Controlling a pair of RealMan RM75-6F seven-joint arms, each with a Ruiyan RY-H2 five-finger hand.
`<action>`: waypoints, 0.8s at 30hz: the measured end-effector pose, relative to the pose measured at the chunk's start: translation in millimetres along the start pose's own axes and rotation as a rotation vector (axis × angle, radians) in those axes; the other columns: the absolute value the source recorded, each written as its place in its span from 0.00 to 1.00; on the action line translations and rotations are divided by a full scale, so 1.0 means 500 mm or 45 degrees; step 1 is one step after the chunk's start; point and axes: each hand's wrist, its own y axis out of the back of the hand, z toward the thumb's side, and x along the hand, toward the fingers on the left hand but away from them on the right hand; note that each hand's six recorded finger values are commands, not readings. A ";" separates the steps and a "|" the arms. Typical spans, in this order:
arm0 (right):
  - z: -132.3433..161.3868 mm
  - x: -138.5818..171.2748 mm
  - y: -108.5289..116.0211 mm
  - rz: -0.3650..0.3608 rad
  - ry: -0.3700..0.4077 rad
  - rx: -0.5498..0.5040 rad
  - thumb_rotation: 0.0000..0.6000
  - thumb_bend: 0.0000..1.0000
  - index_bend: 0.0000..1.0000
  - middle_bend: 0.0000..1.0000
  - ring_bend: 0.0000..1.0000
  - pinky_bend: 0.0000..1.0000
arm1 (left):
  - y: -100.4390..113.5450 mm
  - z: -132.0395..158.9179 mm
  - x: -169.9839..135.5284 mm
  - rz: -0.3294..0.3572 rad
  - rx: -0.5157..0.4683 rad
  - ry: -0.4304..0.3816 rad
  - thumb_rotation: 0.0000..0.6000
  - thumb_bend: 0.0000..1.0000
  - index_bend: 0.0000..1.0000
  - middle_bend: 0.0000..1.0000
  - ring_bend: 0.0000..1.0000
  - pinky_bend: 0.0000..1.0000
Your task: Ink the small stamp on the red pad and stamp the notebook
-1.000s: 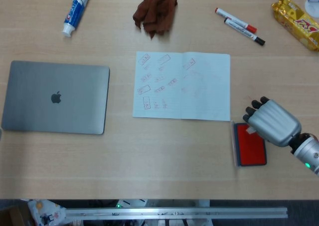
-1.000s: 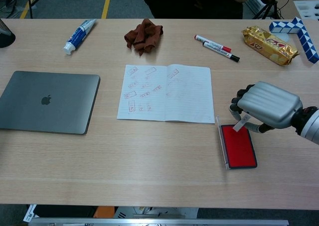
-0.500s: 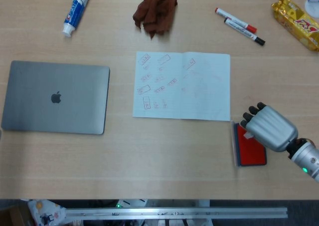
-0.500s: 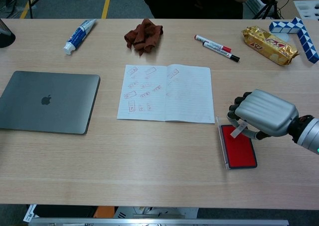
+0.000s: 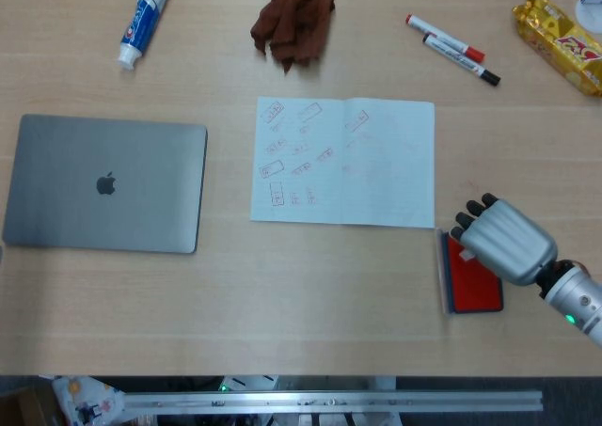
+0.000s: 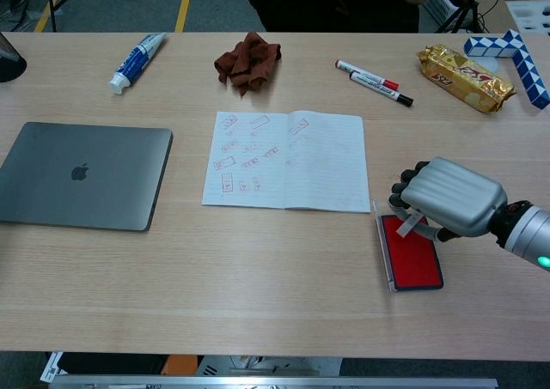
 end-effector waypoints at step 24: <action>-0.077 0.026 0.126 -0.159 -0.121 -0.110 1.00 0.36 0.70 0.51 0.38 0.43 | 0.012 0.010 -0.002 0.012 -0.003 -0.019 1.00 0.29 0.00 0.00 0.00 0.04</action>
